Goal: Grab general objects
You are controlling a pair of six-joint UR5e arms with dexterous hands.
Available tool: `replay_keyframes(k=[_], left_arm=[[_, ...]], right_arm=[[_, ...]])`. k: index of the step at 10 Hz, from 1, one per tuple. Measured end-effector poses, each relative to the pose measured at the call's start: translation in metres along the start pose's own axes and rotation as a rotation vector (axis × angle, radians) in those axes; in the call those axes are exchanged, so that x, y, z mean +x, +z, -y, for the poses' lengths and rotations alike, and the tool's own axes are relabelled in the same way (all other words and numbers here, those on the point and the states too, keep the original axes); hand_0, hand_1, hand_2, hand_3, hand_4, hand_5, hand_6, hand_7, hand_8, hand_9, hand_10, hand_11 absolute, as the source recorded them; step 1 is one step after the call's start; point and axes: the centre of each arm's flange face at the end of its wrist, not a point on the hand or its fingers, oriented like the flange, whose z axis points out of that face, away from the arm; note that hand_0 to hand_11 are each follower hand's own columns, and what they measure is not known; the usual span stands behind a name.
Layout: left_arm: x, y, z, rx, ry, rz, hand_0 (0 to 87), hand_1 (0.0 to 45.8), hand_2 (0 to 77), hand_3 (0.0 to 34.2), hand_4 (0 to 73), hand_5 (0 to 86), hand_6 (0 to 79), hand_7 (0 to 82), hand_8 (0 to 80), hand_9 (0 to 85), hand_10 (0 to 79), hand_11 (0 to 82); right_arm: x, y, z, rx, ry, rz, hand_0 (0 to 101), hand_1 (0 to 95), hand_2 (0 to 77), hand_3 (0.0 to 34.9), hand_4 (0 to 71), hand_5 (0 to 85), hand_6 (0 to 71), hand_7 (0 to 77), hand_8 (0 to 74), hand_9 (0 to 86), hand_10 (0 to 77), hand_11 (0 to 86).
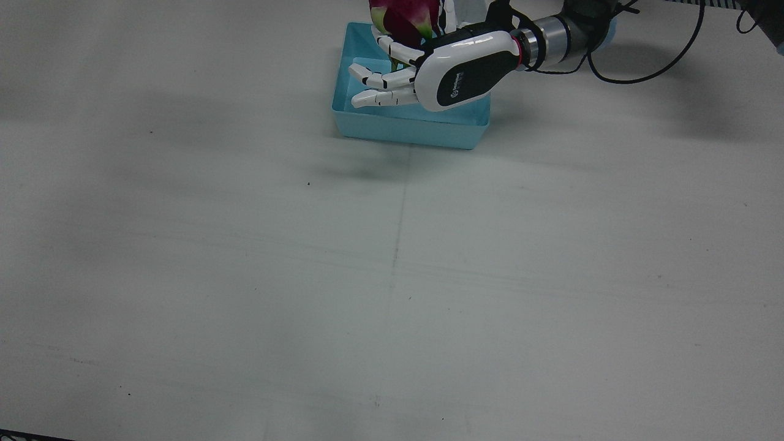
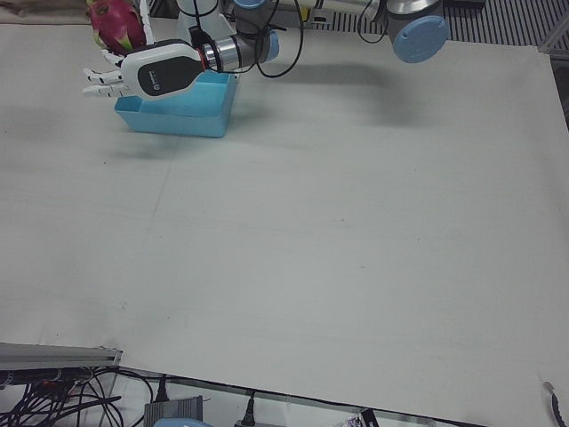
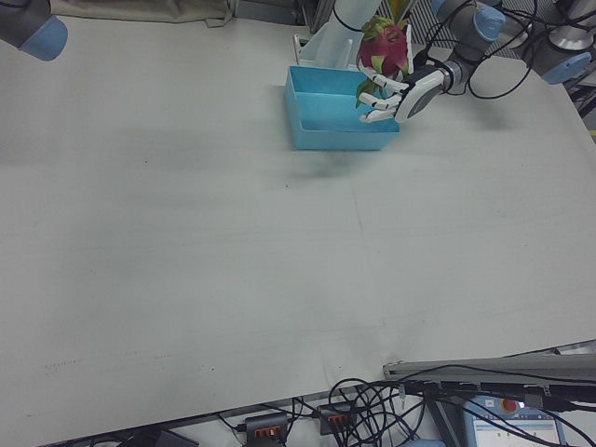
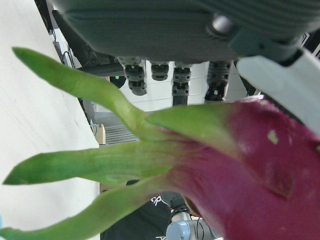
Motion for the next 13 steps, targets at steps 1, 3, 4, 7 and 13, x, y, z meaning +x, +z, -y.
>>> replay_keyframes(k=[1, 3, 4, 7, 13], left_arm=[[0.000, 0.000, 0.000, -0.001, 0.000, 0.000, 50.2, 0.0, 0.5, 0.0, 52.9, 22.4, 9.3, 37.6, 8.2, 4.9, 14.7, 8.7], [0.000, 0.000, 0.000, -0.001, 0.000, -0.001, 51.4, 0.0, 0.5, 0.0, 53.5, 20.7, 9.8, 38.7, 8.2, 6.0, 14.7, 9.3], [0.000, 0.000, 0.000, -0.002, 0.000, 0.001, 51.7, 0.0, 1.6, 0.0, 47.5, 19.1, 9.8, 39.8, 8.2, 6.0, 14.7, 9.8], [-0.001, 0.000, 0.000, -0.007, 0.000, 0.008, 49.8, 0.0, 1.6, 0.0, 39.3, 13.6, 8.7, 39.8, 6.5, 6.0, 14.7, 9.8], [0.010, 0.001, 0.014, 0.027, 0.034, 0.012, 45.0, 0.0, 1.1, 0.0, 28.9, 8.2, 5.5, 31.6, 4.9, 5.5, 14.7, 6.0]], right_arm=[[0.000, 0.000, 0.000, 0.000, 0.000, 0.000, 0, 5.4, 1.6, 0.0, 0.0, 73.6, 0.0, 0.0, 0.0, 1.1, 0.0, 0.5], [0.000, 0.000, 0.000, 0.000, 0.000, 0.000, 0, 5.4, 1.6, 0.0, 0.0, 73.6, 0.0, 0.0, 0.0, 1.1, 0.0, 1.1], [0.000, 0.000, 0.000, 0.000, 0.000, 0.000, 0, 5.4, 1.6, 0.0, 0.0, 73.6, 0.0, 0.0, 0.0, 1.1, 0.0, 1.1], [0.000, 0.000, 0.000, 0.000, 0.000, 0.001, 0, 5.4, 1.6, 0.0, 0.0, 73.6, 0.0, 0.0, 0.0, 1.1, 0.0, 0.5], [0.000, 0.000, 0.000, 0.000, 0.000, 0.000, 0, 5.4, 1.6, 0.0, 0.0, 73.6, 0.0, 0.0, 0.0, 1.1, 0.0, 0.5]])
